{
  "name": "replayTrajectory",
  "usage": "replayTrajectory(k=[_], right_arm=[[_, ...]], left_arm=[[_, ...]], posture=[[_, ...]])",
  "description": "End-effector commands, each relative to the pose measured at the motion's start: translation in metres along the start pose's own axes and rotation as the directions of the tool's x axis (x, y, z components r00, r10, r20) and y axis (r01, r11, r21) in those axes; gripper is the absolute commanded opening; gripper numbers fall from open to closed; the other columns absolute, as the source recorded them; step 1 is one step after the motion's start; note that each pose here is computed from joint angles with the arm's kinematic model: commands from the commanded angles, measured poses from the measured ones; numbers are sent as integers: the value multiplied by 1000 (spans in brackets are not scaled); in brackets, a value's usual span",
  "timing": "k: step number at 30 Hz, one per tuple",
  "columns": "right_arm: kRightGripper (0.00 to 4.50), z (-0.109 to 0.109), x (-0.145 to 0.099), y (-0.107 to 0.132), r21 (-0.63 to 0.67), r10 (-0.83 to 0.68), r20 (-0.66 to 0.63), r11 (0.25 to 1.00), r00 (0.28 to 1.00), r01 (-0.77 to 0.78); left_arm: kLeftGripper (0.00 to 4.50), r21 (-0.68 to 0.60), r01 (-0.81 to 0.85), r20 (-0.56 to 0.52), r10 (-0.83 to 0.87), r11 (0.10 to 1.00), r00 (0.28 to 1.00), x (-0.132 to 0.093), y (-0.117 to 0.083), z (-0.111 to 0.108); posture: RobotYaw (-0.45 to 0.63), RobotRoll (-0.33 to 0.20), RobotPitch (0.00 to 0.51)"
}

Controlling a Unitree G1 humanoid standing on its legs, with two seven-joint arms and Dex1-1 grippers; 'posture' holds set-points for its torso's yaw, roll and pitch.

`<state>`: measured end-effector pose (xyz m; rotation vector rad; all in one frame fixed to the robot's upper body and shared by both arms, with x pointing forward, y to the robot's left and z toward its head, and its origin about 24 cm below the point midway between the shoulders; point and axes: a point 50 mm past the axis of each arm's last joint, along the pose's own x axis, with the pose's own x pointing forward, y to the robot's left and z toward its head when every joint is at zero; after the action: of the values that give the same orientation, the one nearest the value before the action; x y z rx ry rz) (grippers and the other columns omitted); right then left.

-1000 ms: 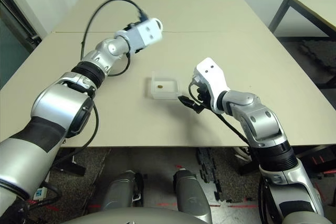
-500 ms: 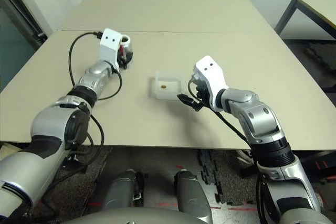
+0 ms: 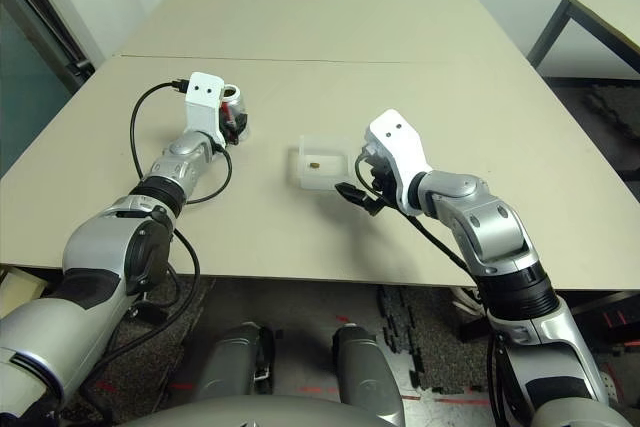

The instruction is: Pour the medicine from the bottle into the box.

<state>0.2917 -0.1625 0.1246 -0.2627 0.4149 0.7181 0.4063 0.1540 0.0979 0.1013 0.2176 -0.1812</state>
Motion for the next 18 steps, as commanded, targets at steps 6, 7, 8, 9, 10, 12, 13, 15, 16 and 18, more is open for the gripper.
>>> replayTrajectory(k=[6,7,8,9,10,12,13,15,16,18], right_arm=[[4500,0,2,2,0,7,4,1000,1000,-7],[4500,0,2,2,0,7,5,1000,1000,-7],[4500,0,2,2,0,7,5,1000,1000,-7],[4500,0,2,2,1,7,5,1000,1000,-7],[4500,0,2,2,1,7,6,1000,1000,-7],[4500,0,2,2,2,7,6,1000,1000,-7],[4500,-1,2,2,2,7,6,1000,1000,-7],[4500,-1,2,2,4,7,7,1000,1000,-7],[4500,-1,2,2,4,8,7,1000,1000,-8],[4500,-1,2,3,6,8,8,1000,1000,-8]], left_arm=[[4473,31,5,23,-6,999,1000,0,0,3],[4473,29,6,27,-7,1000,1000,0,0,3],[4473,29,11,28,-12,1000,1000,0,0,3],[4473,29,14,29,-15,999,999,0,0,3],[4473,31,12,36,-13,999,999,0,0,4],[4473,31,8,45,-10,999,999,-1,1,5],[4473,31,7,49,-8,1000,999,-1,2,5],[4473,27,5,52,-7,1000,999,-2,3,4],[4473,25,3,52,-4,1000,999,-2,4,4],[4473,22,2,55,-3,1000,998,-3,6,3]], posture=[[-32,0,86],[-32,0,86],[-32,0,86],[-32,0,86],[-27,0,85],[-27,0,85],[-22,0,86],[-14,0,85],[-14,0,85],[-9,0,87]])
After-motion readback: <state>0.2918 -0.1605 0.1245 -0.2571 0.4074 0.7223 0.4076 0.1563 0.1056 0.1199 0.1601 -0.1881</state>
